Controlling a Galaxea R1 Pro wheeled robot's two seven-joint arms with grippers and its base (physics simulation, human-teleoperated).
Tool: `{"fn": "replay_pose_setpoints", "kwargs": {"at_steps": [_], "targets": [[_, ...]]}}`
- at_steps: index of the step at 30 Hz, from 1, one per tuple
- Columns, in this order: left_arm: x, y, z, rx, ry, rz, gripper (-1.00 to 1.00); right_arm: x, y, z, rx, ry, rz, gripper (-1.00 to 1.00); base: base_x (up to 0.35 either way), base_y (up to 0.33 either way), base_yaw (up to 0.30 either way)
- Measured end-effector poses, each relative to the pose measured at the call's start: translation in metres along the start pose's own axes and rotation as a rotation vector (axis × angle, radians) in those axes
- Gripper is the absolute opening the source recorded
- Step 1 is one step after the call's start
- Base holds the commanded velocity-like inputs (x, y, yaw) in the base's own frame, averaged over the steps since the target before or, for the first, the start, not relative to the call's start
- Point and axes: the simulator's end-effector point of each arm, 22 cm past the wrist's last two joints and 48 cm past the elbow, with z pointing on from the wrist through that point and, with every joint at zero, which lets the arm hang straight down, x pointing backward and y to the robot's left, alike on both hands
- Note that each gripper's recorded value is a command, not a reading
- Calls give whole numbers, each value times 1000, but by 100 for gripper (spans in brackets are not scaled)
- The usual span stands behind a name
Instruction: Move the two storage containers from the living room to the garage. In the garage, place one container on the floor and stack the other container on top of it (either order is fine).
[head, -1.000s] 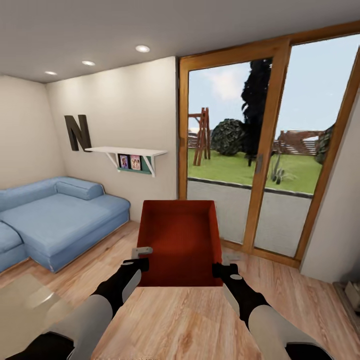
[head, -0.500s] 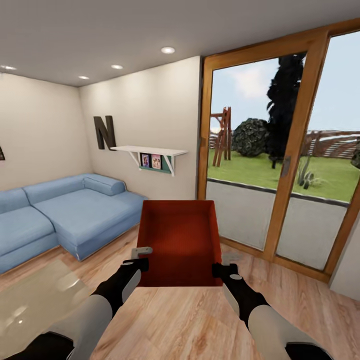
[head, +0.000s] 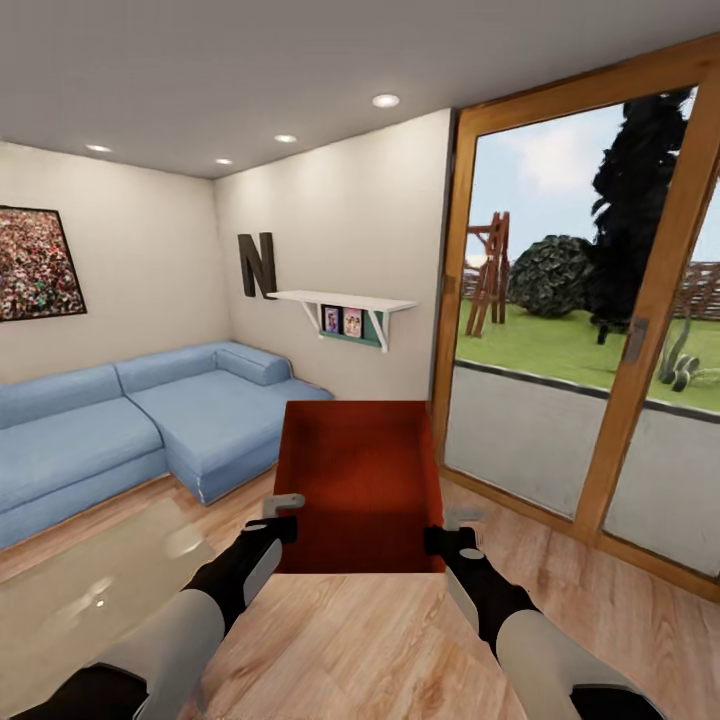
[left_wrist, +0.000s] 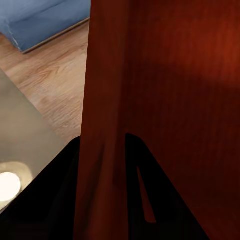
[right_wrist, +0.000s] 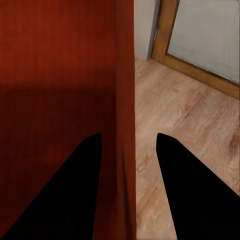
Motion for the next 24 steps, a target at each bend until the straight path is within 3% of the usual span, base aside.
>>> {"fn": "replay_pose_setpoints", "kwargs": {"at_steps": [24], "targets": [[0, 0, 0, 0, 0, 0, -100, 0, 0, 0, 0, -1, 0, -100, 0, 0, 273]]}}
